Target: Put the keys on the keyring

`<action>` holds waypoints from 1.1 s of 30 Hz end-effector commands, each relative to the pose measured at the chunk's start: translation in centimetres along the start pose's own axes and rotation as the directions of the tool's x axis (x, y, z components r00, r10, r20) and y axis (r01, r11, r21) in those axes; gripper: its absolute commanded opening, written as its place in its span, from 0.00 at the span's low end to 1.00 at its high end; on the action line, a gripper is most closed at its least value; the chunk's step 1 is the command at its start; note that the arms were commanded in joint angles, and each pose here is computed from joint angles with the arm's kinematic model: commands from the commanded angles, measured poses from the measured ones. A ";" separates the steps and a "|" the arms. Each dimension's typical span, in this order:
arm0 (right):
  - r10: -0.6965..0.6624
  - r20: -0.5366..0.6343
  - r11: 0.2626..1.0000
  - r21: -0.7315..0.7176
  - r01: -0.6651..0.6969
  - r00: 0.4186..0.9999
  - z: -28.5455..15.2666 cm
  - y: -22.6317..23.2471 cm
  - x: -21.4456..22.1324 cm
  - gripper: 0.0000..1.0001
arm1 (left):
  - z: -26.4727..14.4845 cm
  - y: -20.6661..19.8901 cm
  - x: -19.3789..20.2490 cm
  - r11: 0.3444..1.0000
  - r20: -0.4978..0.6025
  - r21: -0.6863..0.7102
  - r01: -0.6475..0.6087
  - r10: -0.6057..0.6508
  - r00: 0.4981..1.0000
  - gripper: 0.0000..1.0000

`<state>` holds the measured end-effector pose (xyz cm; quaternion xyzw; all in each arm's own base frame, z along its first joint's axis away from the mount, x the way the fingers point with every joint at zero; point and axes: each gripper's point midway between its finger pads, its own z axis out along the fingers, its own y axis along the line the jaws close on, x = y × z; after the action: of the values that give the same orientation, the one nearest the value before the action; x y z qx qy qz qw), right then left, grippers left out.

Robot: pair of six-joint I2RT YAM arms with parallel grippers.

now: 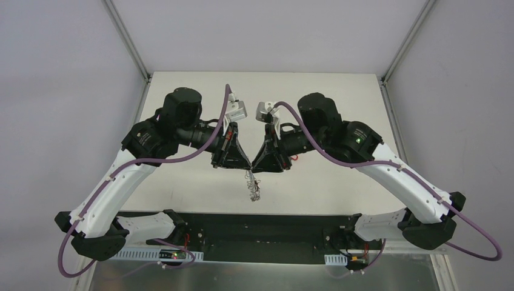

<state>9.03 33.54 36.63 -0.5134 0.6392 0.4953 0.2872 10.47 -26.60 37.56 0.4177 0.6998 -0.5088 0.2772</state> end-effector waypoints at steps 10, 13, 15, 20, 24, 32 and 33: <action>-0.072 0.070 0.991 -0.107 0.079 0.995 -0.6 2.7 -1.7 0.00 | -0.9 -1.9 -1.6 0.995 0.058 0.044 -0.089 0.086 0.995 0.00; -0.078 0.128 0.994 -0.073 0.087 0.989 -0.8 2.6 -2.4 0.00 | -1.1 -2.3 -1.8 0.992 0.072 0.053 -0.111 0.107 0.992 0.00; -0.081 0.160 0.995 -0.045 0.089 0.984 -1.0 2.7 -2.8 0.00 | -1.7 -2.8 -2.3 0.989 0.111 0.040 -0.145 0.140 0.984 0.01; -0.096 0.295 0.995 0.053 0.084 0.951 -2.1 2.7 -4.8 0.00 | -4.1 -3.7 -4.1 0.954 0.316 -0.087 -0.285 0.298 0.901 0.21; -0.100 0.412 0.995 0.059 0.083 0.906 -3.4 3.6 -6.3 0.00 | -5.4 -4.8 -4.7 0.931 0.445 -0.122 -0.345 0.362 0.819 0.28; -0.107 0.595 0.994 0.059 0.089 0.797 -4.7 4.7 -8.4 0.00 | -4.9 -5.1 -5.4 0.940 0.497 -0.076 -0.333 0.325 0.805 0.28; -0.108 0.618 0.994 0.060 0.091 0.778 -4.8 4.7 -8.6 0.00 | -4.8 -5.0 -5.6 0.942 0.506 -0.071 -0.329 0.318 0.802 0.28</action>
<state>7.72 32.52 42.20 -0.4069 0.5605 0.5687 0.4437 8.12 -23.32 45.05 0.4018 0.5332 -0.5317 0.5211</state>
